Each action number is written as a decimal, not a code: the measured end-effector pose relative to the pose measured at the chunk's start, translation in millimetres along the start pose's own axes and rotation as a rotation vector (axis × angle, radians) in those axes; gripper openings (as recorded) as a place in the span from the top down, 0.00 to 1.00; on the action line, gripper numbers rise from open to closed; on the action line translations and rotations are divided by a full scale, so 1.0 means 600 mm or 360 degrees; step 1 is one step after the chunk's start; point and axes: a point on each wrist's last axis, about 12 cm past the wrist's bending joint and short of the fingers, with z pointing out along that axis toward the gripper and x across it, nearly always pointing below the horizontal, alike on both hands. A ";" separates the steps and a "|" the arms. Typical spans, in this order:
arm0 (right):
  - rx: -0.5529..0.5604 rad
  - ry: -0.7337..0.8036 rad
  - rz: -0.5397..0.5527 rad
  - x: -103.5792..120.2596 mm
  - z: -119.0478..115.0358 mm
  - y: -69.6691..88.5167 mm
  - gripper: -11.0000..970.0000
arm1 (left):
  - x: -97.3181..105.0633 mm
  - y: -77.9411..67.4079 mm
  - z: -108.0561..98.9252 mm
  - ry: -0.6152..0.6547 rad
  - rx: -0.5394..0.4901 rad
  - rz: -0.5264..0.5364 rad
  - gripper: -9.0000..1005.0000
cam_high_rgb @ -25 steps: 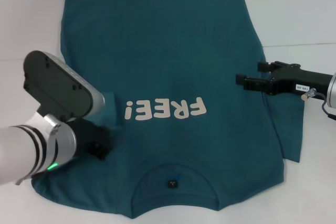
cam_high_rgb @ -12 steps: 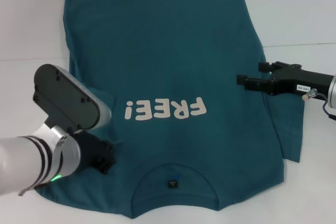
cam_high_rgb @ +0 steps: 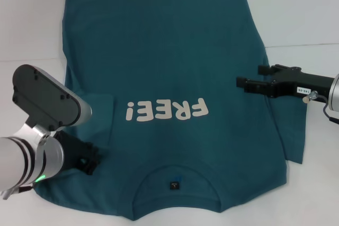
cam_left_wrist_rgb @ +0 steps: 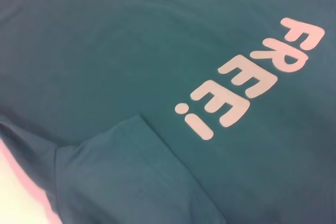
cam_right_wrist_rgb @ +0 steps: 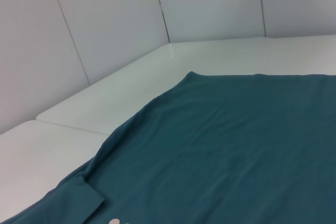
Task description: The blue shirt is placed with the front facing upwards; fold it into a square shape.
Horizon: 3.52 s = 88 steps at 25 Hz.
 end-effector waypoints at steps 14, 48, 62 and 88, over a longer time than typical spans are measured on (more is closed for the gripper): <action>0.0015 0.0004 0.0012 0.009 -0.007 -0.003 0.06 | 0.000 0.029 -0.029 -0.0090 -0.0104 -0.0084 0.63; 0.0009 0.0006 0.0003 0.004 -0.006 -0.004 0.06 | -0.002 -0.006 -0.017 0.0030 0.0033 0.0568 0.28; 0.0008 0.0008 0.0013 0.007 -0.006 -0.003 0.06 | 0.000 0.009 0.010 0.0015 -0.0018 0.0625 0.28; 0.0007 -0.0002 0.0057 0.017 -0.014 -0.003 0.06 | -0.025 0.008 0.020 -0.0163 -0.0117 0.0542 0.28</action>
